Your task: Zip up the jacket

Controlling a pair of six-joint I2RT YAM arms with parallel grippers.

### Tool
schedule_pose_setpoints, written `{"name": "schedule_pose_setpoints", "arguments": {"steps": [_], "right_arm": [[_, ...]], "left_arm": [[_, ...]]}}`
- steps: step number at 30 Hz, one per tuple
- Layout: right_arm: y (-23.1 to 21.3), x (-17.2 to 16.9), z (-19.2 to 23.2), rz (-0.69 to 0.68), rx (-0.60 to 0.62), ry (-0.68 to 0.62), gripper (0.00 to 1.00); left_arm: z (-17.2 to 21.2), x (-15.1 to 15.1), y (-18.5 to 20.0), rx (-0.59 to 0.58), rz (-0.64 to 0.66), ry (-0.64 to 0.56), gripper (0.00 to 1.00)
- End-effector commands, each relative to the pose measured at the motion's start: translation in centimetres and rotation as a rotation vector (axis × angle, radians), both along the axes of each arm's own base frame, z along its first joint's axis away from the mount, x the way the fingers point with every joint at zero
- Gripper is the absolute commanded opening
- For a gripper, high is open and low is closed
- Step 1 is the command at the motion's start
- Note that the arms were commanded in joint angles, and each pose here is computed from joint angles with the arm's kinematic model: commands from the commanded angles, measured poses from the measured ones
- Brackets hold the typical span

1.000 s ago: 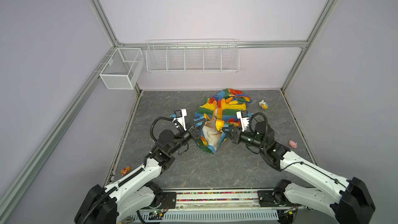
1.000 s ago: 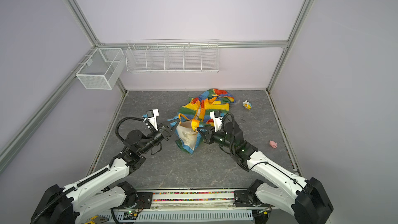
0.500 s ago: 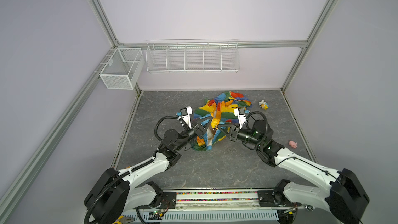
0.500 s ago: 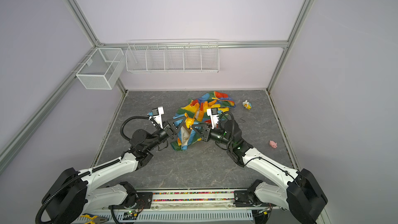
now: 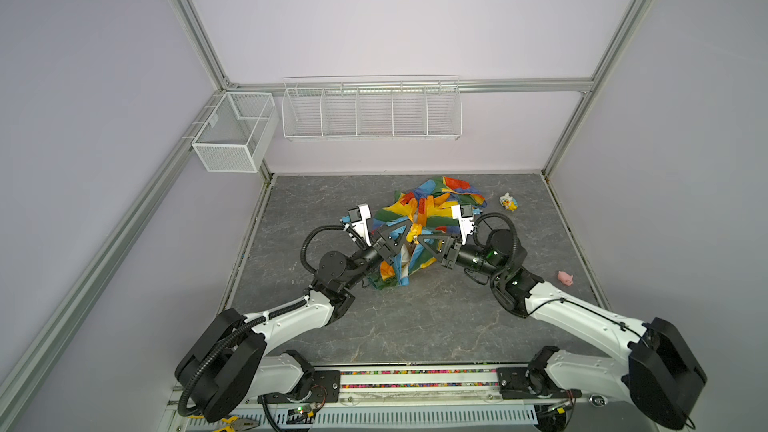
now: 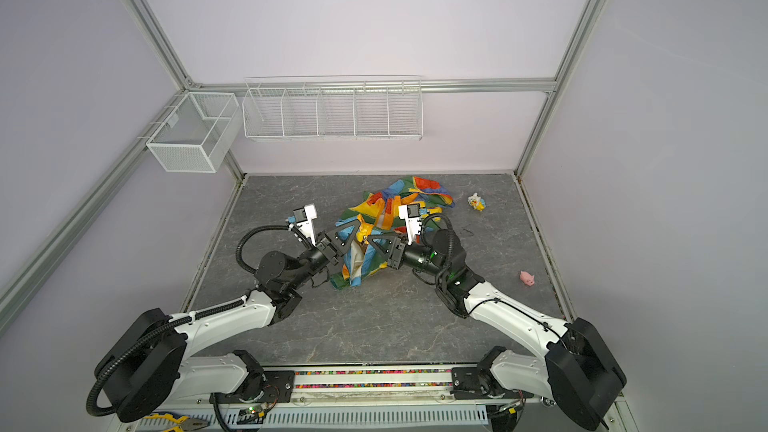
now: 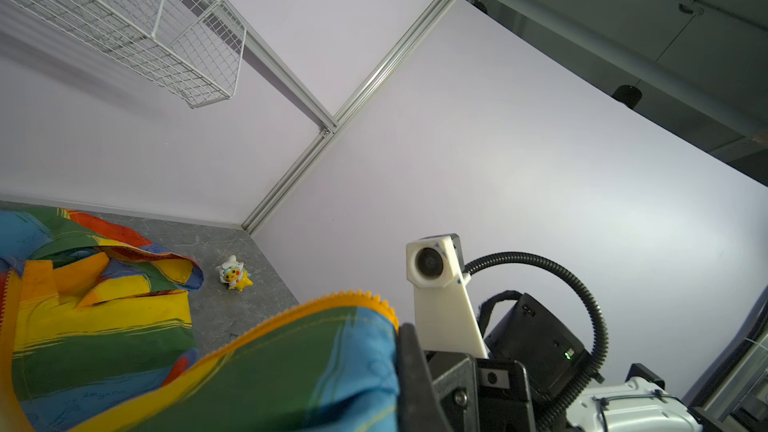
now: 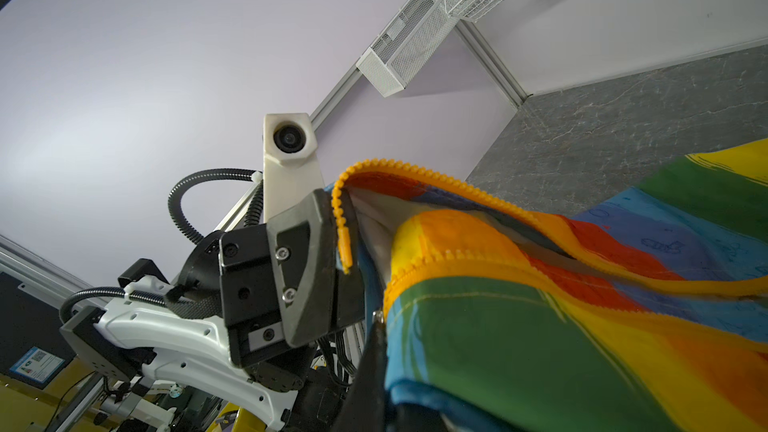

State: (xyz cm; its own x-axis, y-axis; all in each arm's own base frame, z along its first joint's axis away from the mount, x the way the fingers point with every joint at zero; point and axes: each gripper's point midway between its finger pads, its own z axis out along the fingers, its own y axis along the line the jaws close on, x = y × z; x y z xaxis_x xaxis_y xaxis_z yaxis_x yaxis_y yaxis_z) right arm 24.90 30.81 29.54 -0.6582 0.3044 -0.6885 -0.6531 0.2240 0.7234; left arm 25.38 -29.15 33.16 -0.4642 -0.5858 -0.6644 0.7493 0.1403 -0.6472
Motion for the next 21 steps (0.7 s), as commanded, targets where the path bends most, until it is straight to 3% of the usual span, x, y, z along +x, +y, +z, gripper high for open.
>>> {"name": "schedule_pose_setpoints", "arguments": {"steps": [1, 21], "right_arm": [[-0.3, 0.1, 2.9, -0.004, 0.068, -0.068, 0.06], [-0.3, -0.3, 4.4, 0.046, 0.090, -0.104, 0.06]], "left_arm": [[1.1, -0.4, 0.3, -0.056, -0.010, -0.024, 0.00], [0.1, -0.5, -0.2, -0.054, -0.051, 0.031, 0.00]]}}
